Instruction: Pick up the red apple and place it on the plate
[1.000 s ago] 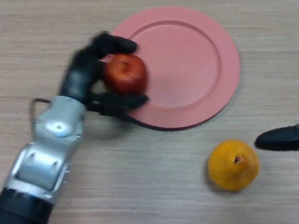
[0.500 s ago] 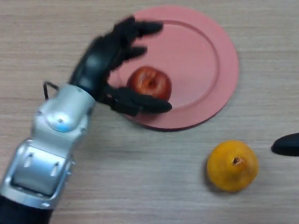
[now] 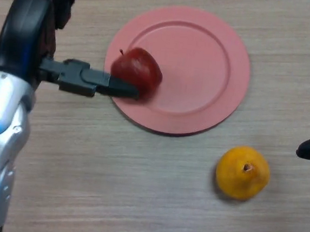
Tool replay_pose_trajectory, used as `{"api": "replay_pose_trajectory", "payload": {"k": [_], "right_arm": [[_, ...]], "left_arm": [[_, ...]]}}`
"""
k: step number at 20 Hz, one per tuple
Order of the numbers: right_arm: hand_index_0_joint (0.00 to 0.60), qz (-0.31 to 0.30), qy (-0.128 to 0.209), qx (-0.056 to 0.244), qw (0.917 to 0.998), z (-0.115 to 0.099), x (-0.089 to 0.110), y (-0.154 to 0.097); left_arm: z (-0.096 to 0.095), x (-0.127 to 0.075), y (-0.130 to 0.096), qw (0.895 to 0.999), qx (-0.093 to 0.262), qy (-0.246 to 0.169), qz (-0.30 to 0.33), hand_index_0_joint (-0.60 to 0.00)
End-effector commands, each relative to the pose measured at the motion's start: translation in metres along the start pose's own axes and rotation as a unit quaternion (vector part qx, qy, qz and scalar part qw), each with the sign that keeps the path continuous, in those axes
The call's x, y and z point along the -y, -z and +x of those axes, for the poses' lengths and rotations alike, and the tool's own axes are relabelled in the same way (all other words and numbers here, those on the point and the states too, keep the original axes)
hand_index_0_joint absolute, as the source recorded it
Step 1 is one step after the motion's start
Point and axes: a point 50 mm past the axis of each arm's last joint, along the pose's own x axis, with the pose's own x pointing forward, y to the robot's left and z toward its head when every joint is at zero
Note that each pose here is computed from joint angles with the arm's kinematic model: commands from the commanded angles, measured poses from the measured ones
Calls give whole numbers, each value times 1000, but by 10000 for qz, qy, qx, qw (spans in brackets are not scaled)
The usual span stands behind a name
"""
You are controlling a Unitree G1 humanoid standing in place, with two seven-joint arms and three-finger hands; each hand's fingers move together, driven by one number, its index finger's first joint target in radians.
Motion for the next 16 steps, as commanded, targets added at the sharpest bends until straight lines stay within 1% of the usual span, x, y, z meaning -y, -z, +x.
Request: {"api": "replay_pose_trajectory", "payload": {"k": [1, 2, 3, 4, 5, 6, 7, 8, 9, 12, 13, 15, 16], "right_arm": [[0, -492, 201, 1178, 9916, -2, 3, -29], [0, -494, 167, 1164, 9918, -1, 0, -28], [0, -335, -16, 1093, 9934, 3, -9, -23], [0, -285, -86, 1084, 9937, 4, -12, -22], [0, -210, -180, 1080, 9938, 7, -17, -23], [0, -195, -202, 1094, 9936, 7, -18, -23], [0, -229, -280, 1180, 9924, 5, -18, -26], [0, -268, -296, 1215, 9918, 5, -18, -27], [0, -483, -300, 1339, 9894, 5, -17, -26], [0, -630, -335, 1350, 9883, 9, -17, -23], [0, -607, -321, 1355, 9884, 8, -17, -23], [0, -583, -342, 1394, 9879, 5, -22, -26], [0, -603, -367, 1401, 9876, 4, -23, -26]], "left_arm": [[-16, -28, -39, 9947, 1014, -61, -155, 0], [-19, -29, -39, 9946, 1001, -5, -272, 0], [-26, -30, -34, 9949, 904, 31, -439, 0], [-29, -31, -34, 9949, 875, -6, -501, 0], [-34, -30, -33, 9946, 783, -130, -676, 0], [-35, -29, -34, 9945, 739, -153, -722, 0], [-37, -28, -39, 9936, 831, -116, -758, 0], [-38, -28, -41, 9934, 878, -87, -733, 0], [-38, -29, -44, 9930, 949, -61, -696, 0], [-41, -29, -43, 9934, 954, -120, -624, 0], [-41, -26, -41, 9955, 778, -69, -530, 0], [-41, -21, -38, 9973, 604, 8, -429, 0], [-41, -21, -38, 9973, 610, 1, -409, 0]]}}
